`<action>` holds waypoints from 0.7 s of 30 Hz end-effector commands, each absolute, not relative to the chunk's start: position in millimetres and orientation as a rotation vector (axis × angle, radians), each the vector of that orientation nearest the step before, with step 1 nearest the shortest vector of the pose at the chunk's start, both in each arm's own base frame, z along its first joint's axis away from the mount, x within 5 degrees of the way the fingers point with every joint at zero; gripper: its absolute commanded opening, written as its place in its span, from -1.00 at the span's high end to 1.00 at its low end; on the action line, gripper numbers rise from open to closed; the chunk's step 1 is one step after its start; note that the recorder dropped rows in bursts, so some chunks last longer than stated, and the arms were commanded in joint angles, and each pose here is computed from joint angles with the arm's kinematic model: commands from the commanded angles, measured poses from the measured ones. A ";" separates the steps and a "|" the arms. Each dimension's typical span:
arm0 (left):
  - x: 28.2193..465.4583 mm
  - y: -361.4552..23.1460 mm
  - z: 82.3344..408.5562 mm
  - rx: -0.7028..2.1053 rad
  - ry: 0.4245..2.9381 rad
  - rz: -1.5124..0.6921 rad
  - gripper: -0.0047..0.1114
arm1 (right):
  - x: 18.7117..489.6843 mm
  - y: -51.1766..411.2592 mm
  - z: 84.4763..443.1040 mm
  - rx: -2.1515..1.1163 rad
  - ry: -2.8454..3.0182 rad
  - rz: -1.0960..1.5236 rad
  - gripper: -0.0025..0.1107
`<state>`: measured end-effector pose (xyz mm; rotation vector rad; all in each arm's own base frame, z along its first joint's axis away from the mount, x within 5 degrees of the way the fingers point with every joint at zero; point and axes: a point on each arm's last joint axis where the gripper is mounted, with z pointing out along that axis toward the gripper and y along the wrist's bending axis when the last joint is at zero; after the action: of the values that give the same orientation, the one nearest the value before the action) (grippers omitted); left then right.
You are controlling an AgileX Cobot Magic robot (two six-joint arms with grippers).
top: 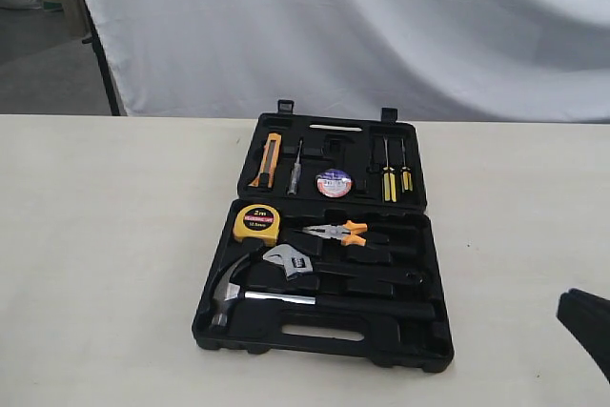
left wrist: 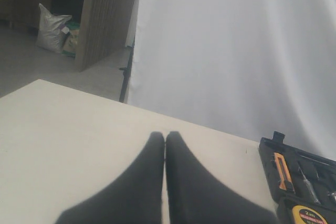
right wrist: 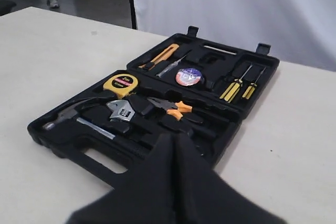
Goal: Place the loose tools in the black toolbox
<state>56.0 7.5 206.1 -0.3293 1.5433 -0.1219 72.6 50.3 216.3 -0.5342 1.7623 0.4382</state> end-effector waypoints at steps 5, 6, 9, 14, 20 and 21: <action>55.4 8.9 207.8 -0.346 1.526 -0.103 0.91 | 53.5 34.1 199.7 -0.442 1.623 0.454 0.96; 55.4 8.9 207.8 -0.346 1.526 -0.103 0.91 | 51.6 32.9 201.6 -0.435 1.594 0.458 0.96; 55.4 8.9 207.8 -0.346 1.526 -0.103 0.91 | 47.6 30.5 204.4 -0.419 1.544 0.471 0.96; 55.4 8.9 207.8 -0.346 1.526 -0.103 0.91 | 47.6 30.4 205.1 -0.417 1.537 0.472 0.96; 55.4 8.9 207.8 -0.346 1.526 -0.103 0.91 | 48.3 29.3 205.3 -0.383 1.543 0.468 0.96; 55.4 8.9 207.8 -0.346 1.526 -0.103 0.91 | 49.2 27.8 205.3 -0.359 1.547 0.444 0.96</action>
<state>56.0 7.5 206.1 -0.3293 1.5433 -0.1219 48.3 30.2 205.6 -0.3967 1.5478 0.4769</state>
